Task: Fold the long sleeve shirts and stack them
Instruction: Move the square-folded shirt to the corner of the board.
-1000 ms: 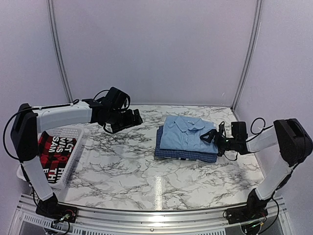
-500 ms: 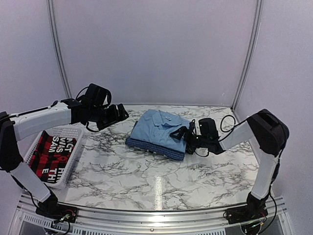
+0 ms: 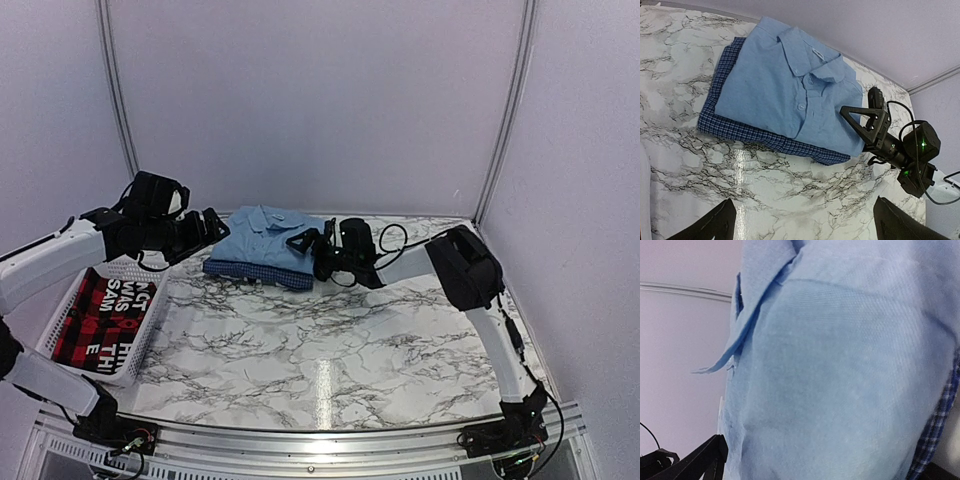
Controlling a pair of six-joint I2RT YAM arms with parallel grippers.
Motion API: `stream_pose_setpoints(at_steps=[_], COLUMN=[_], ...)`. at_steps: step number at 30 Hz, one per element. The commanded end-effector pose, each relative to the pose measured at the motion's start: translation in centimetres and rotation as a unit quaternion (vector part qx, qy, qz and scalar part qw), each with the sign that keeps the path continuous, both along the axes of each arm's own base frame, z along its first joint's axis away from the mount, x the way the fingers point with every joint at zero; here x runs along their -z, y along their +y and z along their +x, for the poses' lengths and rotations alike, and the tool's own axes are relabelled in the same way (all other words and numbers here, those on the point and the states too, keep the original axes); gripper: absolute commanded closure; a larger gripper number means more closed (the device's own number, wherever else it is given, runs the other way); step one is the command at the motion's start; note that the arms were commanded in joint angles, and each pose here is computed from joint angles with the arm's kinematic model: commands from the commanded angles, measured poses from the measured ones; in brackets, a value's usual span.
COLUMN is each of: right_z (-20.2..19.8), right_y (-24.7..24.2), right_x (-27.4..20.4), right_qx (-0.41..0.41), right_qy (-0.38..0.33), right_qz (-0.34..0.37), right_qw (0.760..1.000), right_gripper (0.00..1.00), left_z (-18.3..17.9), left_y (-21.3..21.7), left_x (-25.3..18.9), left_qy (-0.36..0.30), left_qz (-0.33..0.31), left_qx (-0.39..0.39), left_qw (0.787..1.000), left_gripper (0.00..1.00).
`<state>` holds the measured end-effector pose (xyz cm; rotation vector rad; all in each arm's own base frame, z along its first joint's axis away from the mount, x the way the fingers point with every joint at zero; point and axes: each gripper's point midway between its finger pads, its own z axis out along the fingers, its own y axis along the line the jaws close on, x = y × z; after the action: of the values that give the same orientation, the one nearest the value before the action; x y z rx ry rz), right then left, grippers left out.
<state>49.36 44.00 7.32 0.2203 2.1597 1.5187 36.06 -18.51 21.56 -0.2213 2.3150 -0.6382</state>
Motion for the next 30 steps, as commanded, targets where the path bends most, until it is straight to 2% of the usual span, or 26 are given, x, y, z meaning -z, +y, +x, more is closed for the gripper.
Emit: stream_pose_setpoints(at_steps=[1,10,16,21,30], right_z=[1.5,5.1,5.0,5.4,4.2], right_y=[3.6,7.6,6.9,2.9,-2.5], right_x=[0.8,0.6,-0.2,-0.8,-7.1], right_qx=[-0.022,-0.041,-0.046,-0.012,0.008], right_qy=[-0.002,-0.053,-0.070,-0.060,-0.104], right_qz=[0.008,0.062,0.034,-0.024,-0.086], right_qw=[1.000,0.996,0.996,0.998,0.991], right_gripper=[0.01,0.01,0.01,0.02,0.01], left_z=[-0.9,-0.6,0.6,2.7,6.4], left_y=[1.2,1.4,0.4,-1.0,-3.4], left_x=[-0.1,1.7,4.8,8.9,13.3], left_qy=[0.007,0.032,0.060,0.084,0.108], left_qz=[0.004,0.005,-0.008,-0.034,-0.054], left_qx=[0.009,0.010,0.009,0.000,-0.002], left_qw=[1.000,0.999,0.998,0.996,0.993], left_gripper=[0.01,0.01,0.01,0.01,0.01])
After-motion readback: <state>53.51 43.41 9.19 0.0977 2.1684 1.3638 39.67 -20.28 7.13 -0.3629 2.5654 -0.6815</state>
